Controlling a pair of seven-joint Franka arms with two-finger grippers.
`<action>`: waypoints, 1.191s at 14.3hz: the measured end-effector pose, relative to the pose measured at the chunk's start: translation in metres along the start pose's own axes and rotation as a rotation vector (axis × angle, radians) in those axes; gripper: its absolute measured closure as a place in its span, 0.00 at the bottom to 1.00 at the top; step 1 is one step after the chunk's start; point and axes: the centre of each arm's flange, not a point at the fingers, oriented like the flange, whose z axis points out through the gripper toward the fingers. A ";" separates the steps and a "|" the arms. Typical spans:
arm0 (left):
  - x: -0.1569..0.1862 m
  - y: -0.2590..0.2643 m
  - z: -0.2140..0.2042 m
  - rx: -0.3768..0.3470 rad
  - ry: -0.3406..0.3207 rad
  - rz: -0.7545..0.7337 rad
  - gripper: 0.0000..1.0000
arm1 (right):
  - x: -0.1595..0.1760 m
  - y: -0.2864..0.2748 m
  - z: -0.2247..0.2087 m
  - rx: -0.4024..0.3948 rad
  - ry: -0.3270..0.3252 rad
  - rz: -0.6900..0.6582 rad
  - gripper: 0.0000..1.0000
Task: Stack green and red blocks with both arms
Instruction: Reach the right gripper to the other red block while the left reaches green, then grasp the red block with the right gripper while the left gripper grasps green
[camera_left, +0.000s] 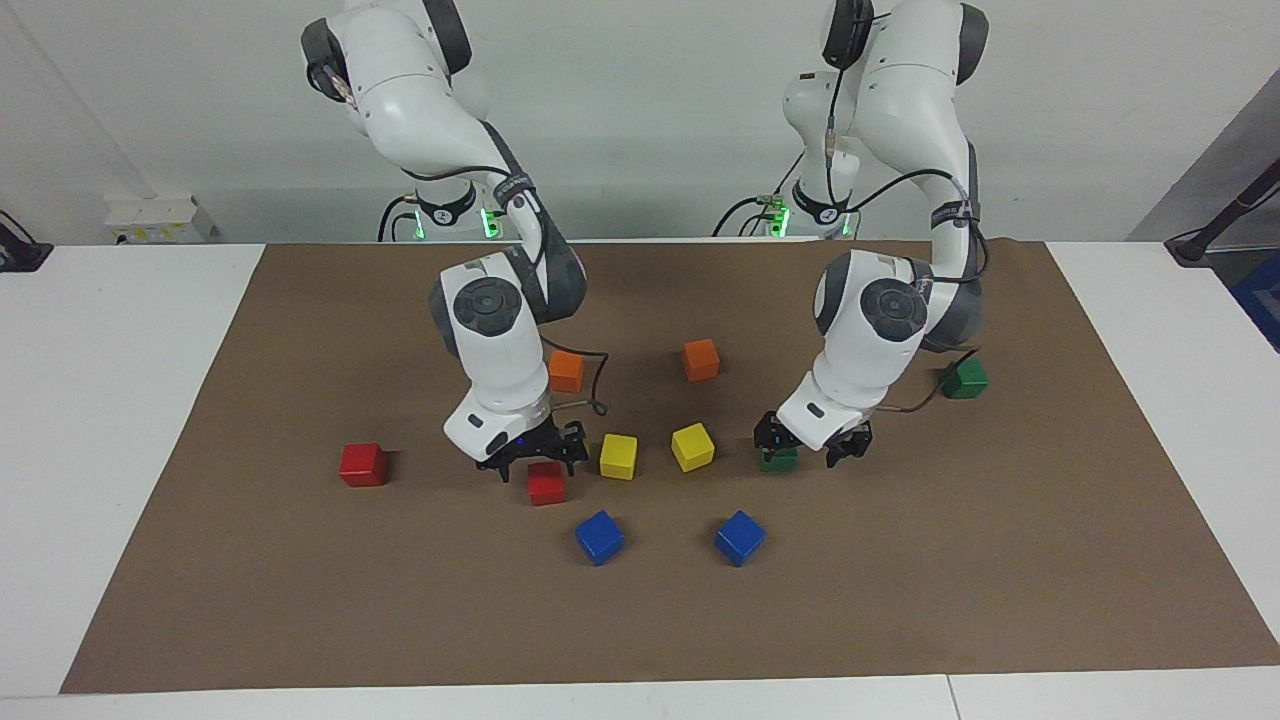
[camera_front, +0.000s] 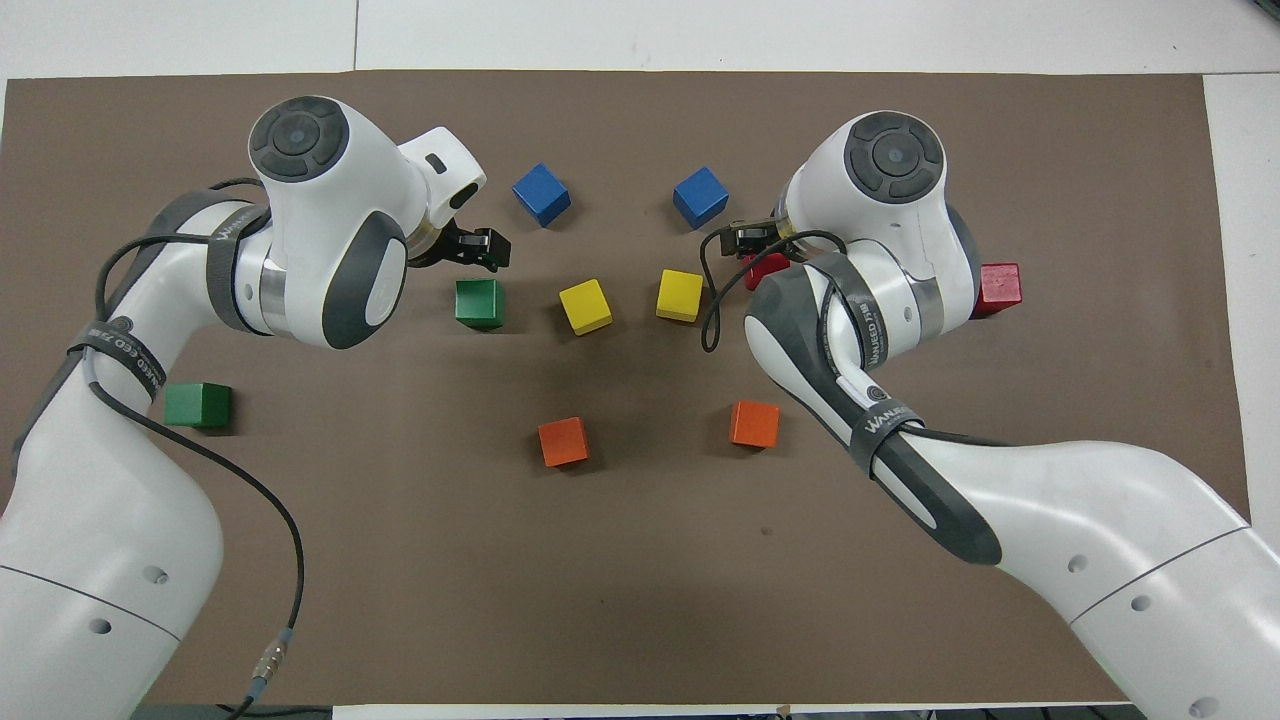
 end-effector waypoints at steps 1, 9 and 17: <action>0.000 0.002 0.001 0.004 0.000 0.006 0.00 | 0.000 -0.001 0.003 0.001 -0.002 -0.001 0.00; -0.019 0.018 0.032 0.014 -0.052 0.022 0.00 | -0.003 -0.008 0.033 0.018 0.009 0.001 0.00; -0.033 0.015 0.056 0.010 -0.020 0.011 0.08 | -0.010 0.013 -0.007 -0.028 -0.036 0.014 0.45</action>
